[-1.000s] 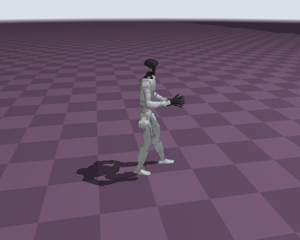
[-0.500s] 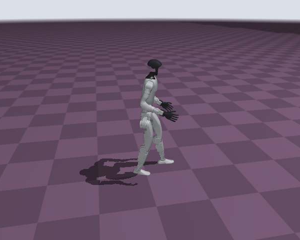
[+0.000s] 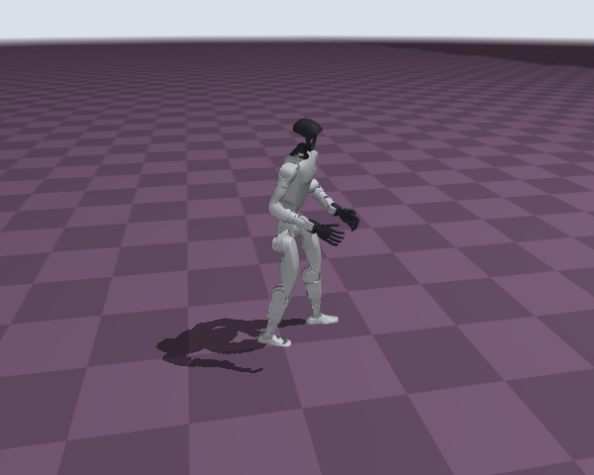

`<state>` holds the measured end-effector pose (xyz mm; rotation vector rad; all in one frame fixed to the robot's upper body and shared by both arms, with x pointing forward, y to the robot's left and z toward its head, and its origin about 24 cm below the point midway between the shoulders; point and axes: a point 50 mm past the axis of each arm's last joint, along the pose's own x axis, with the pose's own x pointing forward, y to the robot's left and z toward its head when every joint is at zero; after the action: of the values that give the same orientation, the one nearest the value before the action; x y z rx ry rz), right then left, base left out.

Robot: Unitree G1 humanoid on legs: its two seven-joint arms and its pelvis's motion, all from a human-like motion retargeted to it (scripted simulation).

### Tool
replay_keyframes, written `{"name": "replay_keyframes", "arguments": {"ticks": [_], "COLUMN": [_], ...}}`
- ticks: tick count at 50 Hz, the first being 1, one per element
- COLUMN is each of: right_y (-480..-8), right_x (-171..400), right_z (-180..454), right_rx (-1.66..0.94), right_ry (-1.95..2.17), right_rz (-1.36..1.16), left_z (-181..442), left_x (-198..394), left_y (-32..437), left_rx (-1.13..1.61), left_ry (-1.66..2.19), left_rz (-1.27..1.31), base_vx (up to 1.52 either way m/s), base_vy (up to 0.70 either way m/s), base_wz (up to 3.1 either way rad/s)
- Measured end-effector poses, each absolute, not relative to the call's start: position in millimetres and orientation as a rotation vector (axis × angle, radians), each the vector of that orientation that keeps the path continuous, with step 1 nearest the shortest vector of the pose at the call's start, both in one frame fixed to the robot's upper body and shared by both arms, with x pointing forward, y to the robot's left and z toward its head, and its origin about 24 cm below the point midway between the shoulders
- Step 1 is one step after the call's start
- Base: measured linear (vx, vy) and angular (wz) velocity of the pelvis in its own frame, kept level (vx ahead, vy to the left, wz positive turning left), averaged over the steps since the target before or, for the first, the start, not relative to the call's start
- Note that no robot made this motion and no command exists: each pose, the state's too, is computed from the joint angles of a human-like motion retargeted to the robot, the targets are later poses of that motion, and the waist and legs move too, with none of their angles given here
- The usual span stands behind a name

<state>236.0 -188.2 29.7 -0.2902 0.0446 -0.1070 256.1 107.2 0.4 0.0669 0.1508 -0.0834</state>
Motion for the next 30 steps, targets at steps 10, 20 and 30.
{"name": "replay_keyframes", "arguments": {"ticks": [10, 20, 30], "right_y": [-182, -188, -207], "right_x": [242, 240, 232], "right_z": [35, 41, 25], "right_rx": [-0.218, -0.213, -0.165], "right_ry": [0.056, 0.028, 0.103], "right_rz": [-0.059, -0.062, -0.173], "left_z": [8, -88, -145], "left_x": [267, 169, 85], "left_y": [110, 210, 205], "left_rx": [0.051, 0.372, 0.419], "left_ry": [0.137, 0.599, 0.989], "left_rz": [-0.128, 0.085, 0.007], "base_vx": [0.11, 0.12, -0.11], "base_vy": [0.09, 0.15, 0.18], "base_wz": [-2.81, -4.22, -2.23]}}
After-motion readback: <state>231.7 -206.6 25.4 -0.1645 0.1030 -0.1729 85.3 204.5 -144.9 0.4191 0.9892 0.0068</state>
